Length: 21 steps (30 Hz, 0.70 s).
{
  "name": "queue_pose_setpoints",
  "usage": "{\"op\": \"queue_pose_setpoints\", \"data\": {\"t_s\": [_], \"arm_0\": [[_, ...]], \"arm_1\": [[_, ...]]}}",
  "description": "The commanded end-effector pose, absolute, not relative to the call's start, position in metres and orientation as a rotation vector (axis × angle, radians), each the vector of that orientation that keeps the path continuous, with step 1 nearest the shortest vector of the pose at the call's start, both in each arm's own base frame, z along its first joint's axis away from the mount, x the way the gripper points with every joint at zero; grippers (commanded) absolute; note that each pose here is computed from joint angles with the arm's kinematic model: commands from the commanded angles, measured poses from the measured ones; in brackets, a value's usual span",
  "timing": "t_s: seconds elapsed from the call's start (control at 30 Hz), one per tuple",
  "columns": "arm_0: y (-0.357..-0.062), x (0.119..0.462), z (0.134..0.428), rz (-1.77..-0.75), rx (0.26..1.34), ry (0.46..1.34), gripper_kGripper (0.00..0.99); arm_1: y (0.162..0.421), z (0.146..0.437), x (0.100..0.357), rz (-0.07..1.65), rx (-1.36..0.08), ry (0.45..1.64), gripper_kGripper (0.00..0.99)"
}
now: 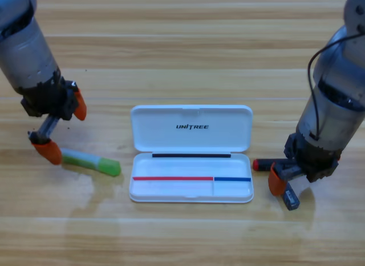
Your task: Clean up eraser and pencils
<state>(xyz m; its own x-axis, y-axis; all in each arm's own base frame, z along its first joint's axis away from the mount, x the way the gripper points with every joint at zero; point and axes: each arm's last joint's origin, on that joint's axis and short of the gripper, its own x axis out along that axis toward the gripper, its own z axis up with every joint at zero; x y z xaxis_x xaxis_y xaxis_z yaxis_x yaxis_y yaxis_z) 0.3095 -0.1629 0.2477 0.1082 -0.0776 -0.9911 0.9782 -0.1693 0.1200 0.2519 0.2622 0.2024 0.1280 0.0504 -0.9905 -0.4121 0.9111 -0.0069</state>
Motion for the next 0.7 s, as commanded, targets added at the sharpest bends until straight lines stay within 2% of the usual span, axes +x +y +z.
{"op": "queue_pose_setpoints", "data": {"t_s": [0.03,0.23,0.3,0.4,0.43,0.47,0.6,0.7], "arm_0": [[-0.168,0.318,0.224,-1.317,1.283,1.048,0.971],[-0.172,0.319,0.216,-1.322,1.269,1.062,0.974],[-0.173,0.319,0.215,-1.324,1.266,1.061,0.974],[-0.173,0.319,0.214,-1.325,1.261,1.063,0.974],[-0.173,0.318,0.213,-1.328,1.259,1.066,0.974],[-0.173,0.318,0.213,-1.329,1.258,1.066,0.974],[-0.172,0.316,0.209,-1.335,1.254,1.073,0.974],[-0.172,0.316,0.208,-1.334,1.255,1.07,0.976]], "arm_1": [[0.269,0.175,0.25,0.318,-0.353,1.482,0.834],[0.27,0.169,0.25,0.313,-0.341,1.504,0.818],[0.27,0.166,0.249,0.315,-0.339,1.522,0.769],[0.272,0.162,0.249,0.317,-0.329,1.539,0.758],[0.272,0.16,0.249,0.316,-0.332,1.545,0.715],[0.273,0.158,0.25,0.319,-0.332,1.55,0.632],[0.273,0.152,0.248,0.33,-0.322,1.579,0.224],[0.273,0.152,0.247,0.336,-0.317,1.585,0.066]]}}
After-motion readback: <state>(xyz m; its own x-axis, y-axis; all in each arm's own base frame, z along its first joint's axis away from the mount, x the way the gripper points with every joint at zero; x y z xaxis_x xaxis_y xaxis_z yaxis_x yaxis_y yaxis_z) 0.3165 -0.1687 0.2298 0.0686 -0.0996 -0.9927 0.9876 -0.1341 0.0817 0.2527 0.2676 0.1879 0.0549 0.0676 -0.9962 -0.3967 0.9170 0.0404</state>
